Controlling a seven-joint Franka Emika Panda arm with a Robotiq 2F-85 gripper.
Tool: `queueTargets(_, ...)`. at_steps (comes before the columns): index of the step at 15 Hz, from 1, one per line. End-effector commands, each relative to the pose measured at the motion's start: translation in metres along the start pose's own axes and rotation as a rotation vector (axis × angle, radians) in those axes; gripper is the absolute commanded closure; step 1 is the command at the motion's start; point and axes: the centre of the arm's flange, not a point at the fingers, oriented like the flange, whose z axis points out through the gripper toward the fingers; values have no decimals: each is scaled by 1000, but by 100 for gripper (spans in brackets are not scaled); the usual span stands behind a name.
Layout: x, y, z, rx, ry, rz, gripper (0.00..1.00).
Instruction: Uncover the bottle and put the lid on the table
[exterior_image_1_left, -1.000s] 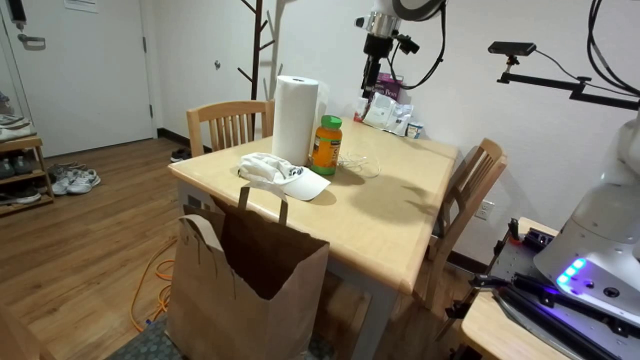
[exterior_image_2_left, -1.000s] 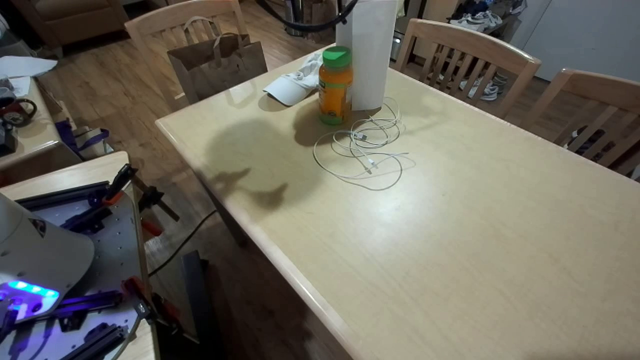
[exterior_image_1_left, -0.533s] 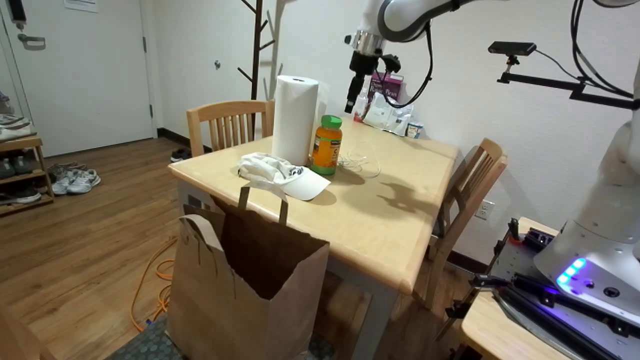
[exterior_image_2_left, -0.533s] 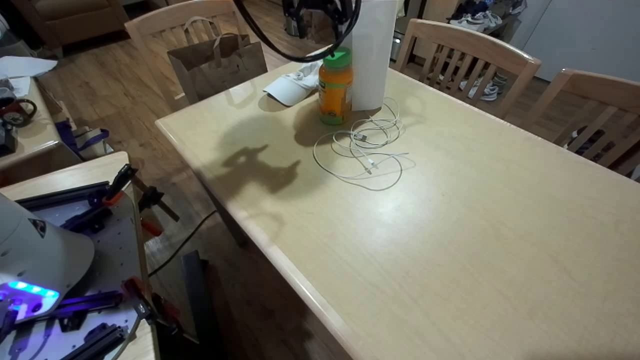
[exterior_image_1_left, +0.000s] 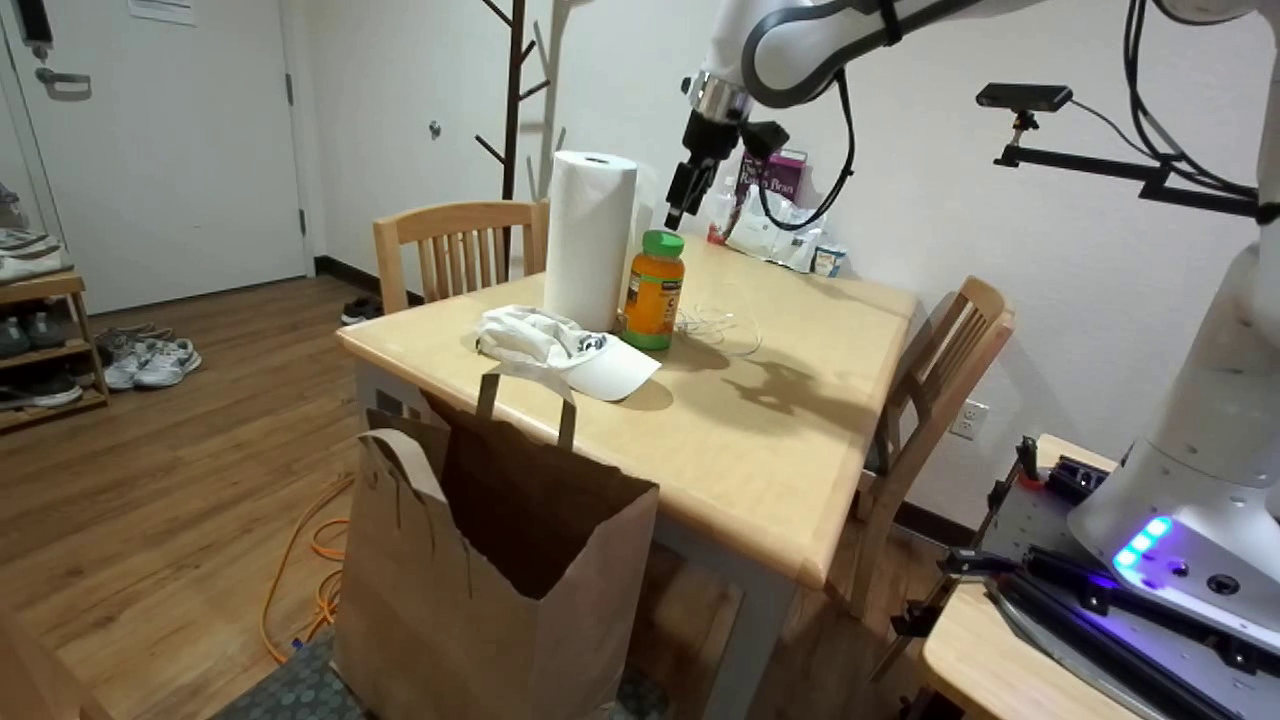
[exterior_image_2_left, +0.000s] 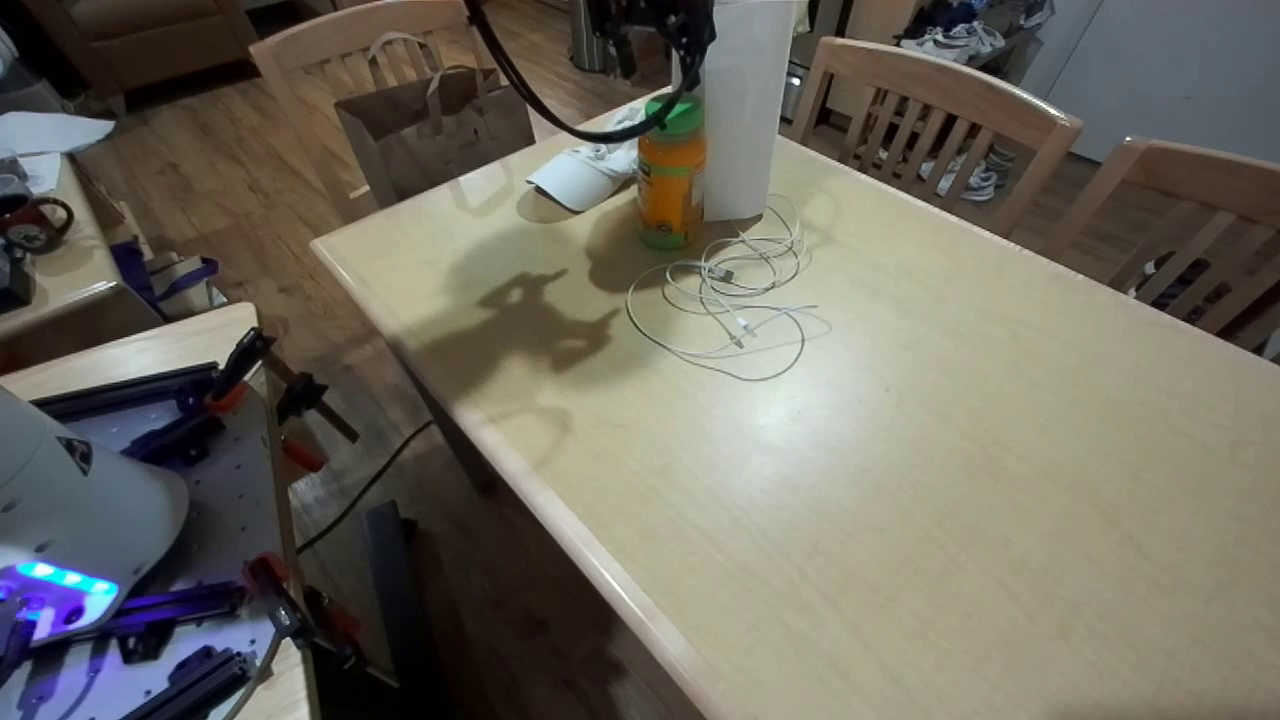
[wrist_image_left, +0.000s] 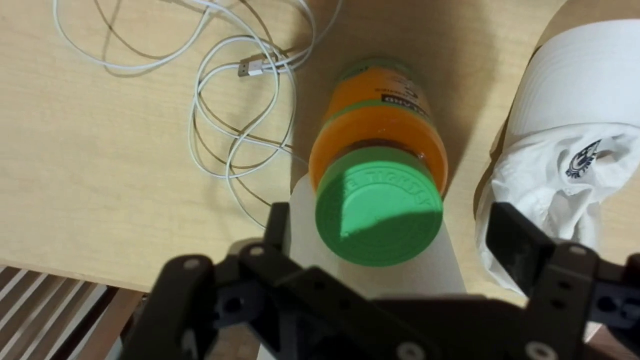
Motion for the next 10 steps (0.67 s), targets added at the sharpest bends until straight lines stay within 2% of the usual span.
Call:
queueTargets(1, 11, -2, 16, -20, -19, 64, 0)
queueTargets(5, 15, -5, 33, -4, -34, 99, 0)
queueTargets(9, 20, -12, 43, 2, -34, 78, 0)
queueTargets(10, 20, -13, 44, -4, -30, 69, 25)
